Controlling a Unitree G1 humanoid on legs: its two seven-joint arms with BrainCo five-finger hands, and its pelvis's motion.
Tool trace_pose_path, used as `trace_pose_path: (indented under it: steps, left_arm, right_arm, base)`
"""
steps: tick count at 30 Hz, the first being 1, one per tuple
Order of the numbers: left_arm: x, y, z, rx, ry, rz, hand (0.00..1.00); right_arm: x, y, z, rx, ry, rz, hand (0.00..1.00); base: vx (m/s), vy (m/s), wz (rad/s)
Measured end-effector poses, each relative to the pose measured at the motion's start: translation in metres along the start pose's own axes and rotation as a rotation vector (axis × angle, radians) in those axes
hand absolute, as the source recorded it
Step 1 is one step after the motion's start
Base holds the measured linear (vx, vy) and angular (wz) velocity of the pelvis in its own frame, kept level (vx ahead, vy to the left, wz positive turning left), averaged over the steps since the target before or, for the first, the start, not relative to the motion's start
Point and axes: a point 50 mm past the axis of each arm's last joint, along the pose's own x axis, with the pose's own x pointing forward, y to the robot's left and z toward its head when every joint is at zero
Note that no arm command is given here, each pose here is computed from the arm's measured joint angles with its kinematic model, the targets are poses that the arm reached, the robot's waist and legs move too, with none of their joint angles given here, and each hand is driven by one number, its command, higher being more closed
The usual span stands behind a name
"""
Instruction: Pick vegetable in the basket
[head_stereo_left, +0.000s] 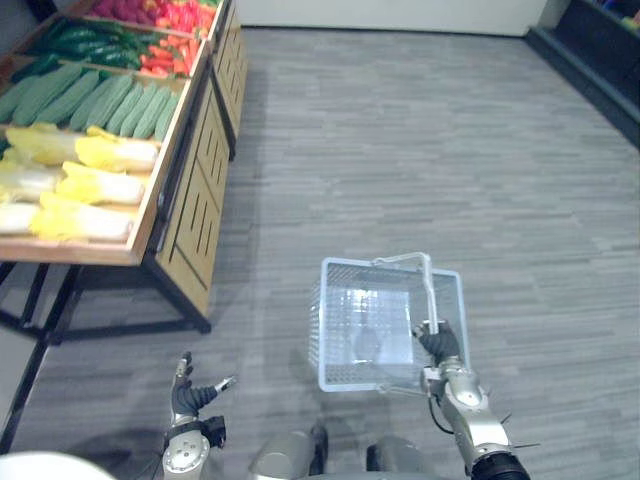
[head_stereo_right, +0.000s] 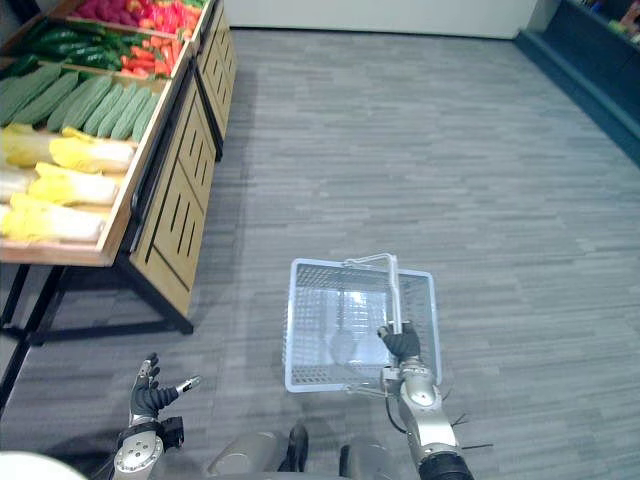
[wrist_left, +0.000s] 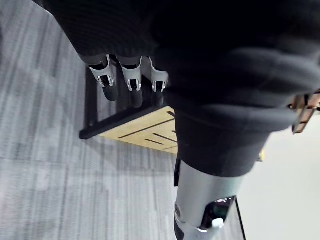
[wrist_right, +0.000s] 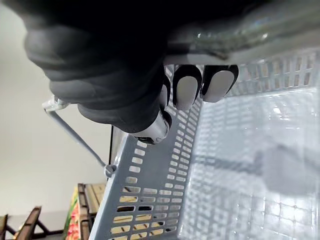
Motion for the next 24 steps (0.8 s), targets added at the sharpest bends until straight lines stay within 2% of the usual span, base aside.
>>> trace_pose_path:
  steps: [5, 8, 13, 17, 20, 24]
  left_arm:
    - [0.007, -0.007, 0.004, -0.001, -0.008, -0.009, 0.0]
    - [-0.003, -0.006, -0.012, -0.005, 0.059, 0.008, 0.0]
    - [-0.008, -0.02, -0.009, -0.058, 0.058, -0.004, 0.0]
    - [0.001, -0.023, 0.016, -0.071, -0.048, -0.004, 0.0]
    - [0.002, -0.02, 0.037, -0.06, -0.143, 0.034, 0.0]
    - [0.002, 0.008, 0.063, -0.033, -0.264, 0.215, 0.0]
  right_arm:
    - [-0.002, -0.016, -0.004, 0.004, 0.015, -0.057, 1.0]
    - [-0.011, -0.021, -0.017, 0.0, 0.069, -0.071, 1.0]
    - [-0.006, -0.022, 0.002, -0.004, -0.005, -0.078, 1.0]
    - [0.0, -0.035, 0.017, 0.034, -0.078, -0.137, 1.0]
    - [-0.001, -0.053, 0.018, 0.028, -0.082, -0.203, 1.0]
    - [-0.004, -0.064, 0.009, 0.002, -0.044, -0.256, 1.0]
  base:
    - [0.62, -0.095, 1.13]
    - [0.76, -0.316, 1.05]
    - [0.63, -0.22, 0.24]
    - [0.44, -0.07, 0.18]
    - [0.35, 0.077, 0.6]
    - [0.48, 0.18, 0.46]
